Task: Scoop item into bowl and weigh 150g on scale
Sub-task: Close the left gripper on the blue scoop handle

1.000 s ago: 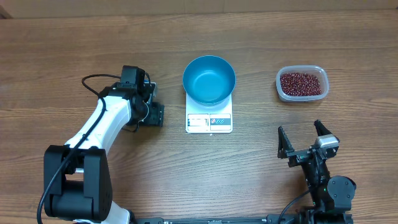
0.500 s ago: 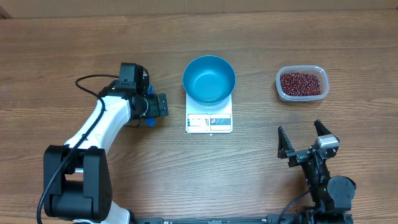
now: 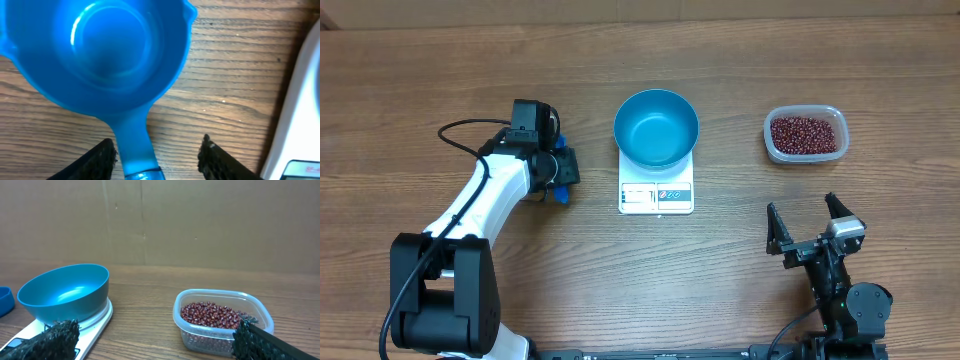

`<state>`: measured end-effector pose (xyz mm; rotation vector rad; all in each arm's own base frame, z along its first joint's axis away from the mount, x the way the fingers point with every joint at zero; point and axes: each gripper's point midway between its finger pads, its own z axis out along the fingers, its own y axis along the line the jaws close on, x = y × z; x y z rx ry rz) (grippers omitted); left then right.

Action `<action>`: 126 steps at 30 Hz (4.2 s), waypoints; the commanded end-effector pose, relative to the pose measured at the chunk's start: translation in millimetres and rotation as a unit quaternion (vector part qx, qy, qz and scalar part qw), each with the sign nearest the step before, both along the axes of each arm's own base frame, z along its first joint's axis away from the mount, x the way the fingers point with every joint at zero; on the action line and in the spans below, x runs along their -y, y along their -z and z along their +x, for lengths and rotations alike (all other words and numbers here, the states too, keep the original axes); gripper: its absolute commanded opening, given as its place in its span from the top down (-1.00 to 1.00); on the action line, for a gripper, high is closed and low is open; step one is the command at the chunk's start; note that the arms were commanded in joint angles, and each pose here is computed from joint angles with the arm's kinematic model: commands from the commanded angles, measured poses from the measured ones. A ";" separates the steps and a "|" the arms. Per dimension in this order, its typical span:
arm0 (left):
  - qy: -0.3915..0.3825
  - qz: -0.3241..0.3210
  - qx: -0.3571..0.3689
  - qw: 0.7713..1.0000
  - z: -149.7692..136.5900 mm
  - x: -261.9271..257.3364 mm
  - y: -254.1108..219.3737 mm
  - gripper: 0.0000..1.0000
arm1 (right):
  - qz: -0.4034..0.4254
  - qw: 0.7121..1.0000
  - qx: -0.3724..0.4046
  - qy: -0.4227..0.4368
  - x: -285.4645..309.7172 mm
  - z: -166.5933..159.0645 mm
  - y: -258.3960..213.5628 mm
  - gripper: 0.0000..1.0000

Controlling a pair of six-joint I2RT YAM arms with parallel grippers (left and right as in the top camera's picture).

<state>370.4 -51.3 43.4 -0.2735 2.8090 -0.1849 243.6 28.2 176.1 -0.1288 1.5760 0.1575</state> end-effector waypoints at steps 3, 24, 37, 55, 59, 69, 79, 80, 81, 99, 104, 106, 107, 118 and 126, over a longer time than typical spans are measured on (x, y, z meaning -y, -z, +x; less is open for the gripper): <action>-0.021 0.033 -0.011 0.999 -3.7 -14.4 9.6 0.00 | 0.002 1.000 0.001 0.007 2.6 0.5 1.9 -1.00; -0.025 0.037 -0.021 0.999 -2.2 -15.7 25.9 0.17 | 0.002 1.000 0.001 0.007 2.6 0.5 1.9 -1.00; -0.031 0.051 -0.007 0.998 4.4 -20.8 23.8 0.33 | 0.002 1.000 0.001 0.007 2.6 0.5 1.9 -1.00; -0.026 0.053 -0.005 0.998 5.0 -20.7 23.6 0.61 | 0.002 1.000 0.001 0.007 2.6 0.5 1.9 -1.00; -0.026 0.052 -0.001 0.998 8.3 -20.3 20.0 0.79 | 0.002 1.000 0.001 0.007 2.6 0.5 1.9 -1.00; -0.026 0.051 0.009 0.998 14.9 -19.7 14.2 0.27 | 0.002 1.000 0.001 0.007 2.6 0.5 1.9 -1.00; -0.027 0.050 0.016 0.998 18.1 -19.3 13.1 0.05 | 0.002 1.000 0.001 0.007 2.6 0.5 1.9 -1.00; -0.027 0.050 0.016 0.998 18.3 -19.3 13.0 0.03 | 0.002 1.000 0.001 0.007 2.6 0.5 1.9 -1.00; -0.027 0.050 0.017 0.998 18.8 -19.3 12.9 0.02 | 0.002 1.000 0.001 0.007 2.6 0.5 1.9 -1.00; -0.027 0.048 0.028 0.998 23.8 -18.6 11.3 0.42 | 0.002 1.000 0.001 0.007 2.6 0.5 1.9 -1.00; -0.027 0.047 0.028 0.998 23.8 -18.2 11.3 0.48 | 0.002 1.000 0.001 0.007 2.6 0.5 1.9 -1.00; -0.027 0.047 0.029 0.998 24.0 -18.0 10.7 0.50 | 0.002 1.000 0.001 0.007 2.6 0.5 1.9 -1.00; -0.027 0.046 0.029 0.998 24.1 -17.8 10.1 0.53 | 0.002 1.000 0.001 0.007 2.6 0.5 1.9 -1.00; -0.034 0.026 0.074 0.996 44.1 -12.3 -49.3 0.57 | 0.002 1.000 0.001 0.007 2.6 0.5 1.9 -1.00; -0.110 -0.078 0.087 0.987 46.3 4.8 -132.0 0.65 | 0.002 1.000 0.001 0.007 2.6 0.5 1.9 -1.00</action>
